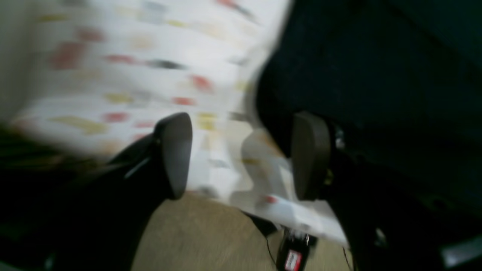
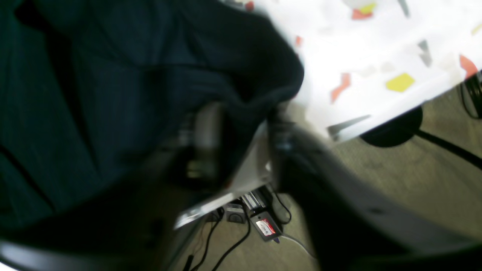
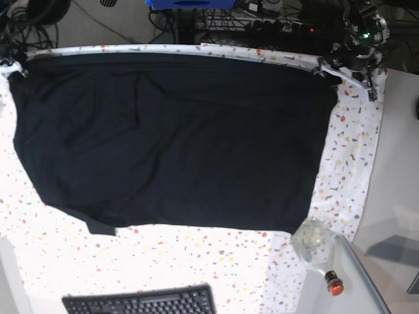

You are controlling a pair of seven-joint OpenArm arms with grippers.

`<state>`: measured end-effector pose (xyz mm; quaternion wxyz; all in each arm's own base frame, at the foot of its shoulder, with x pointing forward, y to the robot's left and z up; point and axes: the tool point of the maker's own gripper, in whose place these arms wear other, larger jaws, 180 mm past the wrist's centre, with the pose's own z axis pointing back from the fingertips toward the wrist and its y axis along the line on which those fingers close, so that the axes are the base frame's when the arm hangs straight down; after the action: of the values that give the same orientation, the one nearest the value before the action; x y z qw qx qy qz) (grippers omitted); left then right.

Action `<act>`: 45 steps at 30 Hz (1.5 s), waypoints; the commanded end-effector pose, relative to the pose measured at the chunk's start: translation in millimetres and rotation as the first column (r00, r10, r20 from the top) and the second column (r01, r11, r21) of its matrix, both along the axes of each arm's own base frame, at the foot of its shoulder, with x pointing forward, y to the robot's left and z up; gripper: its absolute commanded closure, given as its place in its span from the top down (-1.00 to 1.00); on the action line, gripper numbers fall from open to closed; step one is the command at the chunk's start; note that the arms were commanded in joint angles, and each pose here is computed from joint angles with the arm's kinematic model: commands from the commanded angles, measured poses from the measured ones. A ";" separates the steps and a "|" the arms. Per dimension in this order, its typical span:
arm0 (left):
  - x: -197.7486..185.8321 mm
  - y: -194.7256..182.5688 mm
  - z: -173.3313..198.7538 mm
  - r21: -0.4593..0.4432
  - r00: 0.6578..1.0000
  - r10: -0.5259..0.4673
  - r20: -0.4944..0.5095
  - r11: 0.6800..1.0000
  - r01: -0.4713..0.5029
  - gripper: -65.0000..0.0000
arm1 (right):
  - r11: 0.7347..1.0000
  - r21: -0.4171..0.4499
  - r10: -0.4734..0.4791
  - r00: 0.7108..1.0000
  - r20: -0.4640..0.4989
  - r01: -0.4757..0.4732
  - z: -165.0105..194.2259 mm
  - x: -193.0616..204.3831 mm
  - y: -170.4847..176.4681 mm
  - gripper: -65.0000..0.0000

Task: Layout the t-shirt on the table in an organized manner, then fold the t-shirt properly
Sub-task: 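Lay the shirt flat and pull its edge with both grippers, then regrasp the shirt sides with both grippers and pull them outward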

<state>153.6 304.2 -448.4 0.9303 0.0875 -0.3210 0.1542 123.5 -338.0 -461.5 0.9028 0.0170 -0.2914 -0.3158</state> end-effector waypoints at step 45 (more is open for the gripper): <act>69.6 -33.7 -40.9 -0.061 0.978 -0.202 -0.044 0.978 0.200 -1.00 | 0.958 -0.167 0.246 0.967 0.067 -0.233 -1.6 236.0 -48.5 0.25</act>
<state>227.6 265.1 -487.7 0.9475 0.0240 -0.3115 0.0679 345.1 -377.3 -479.8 0.9289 -0.0019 -0.3246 -0.1783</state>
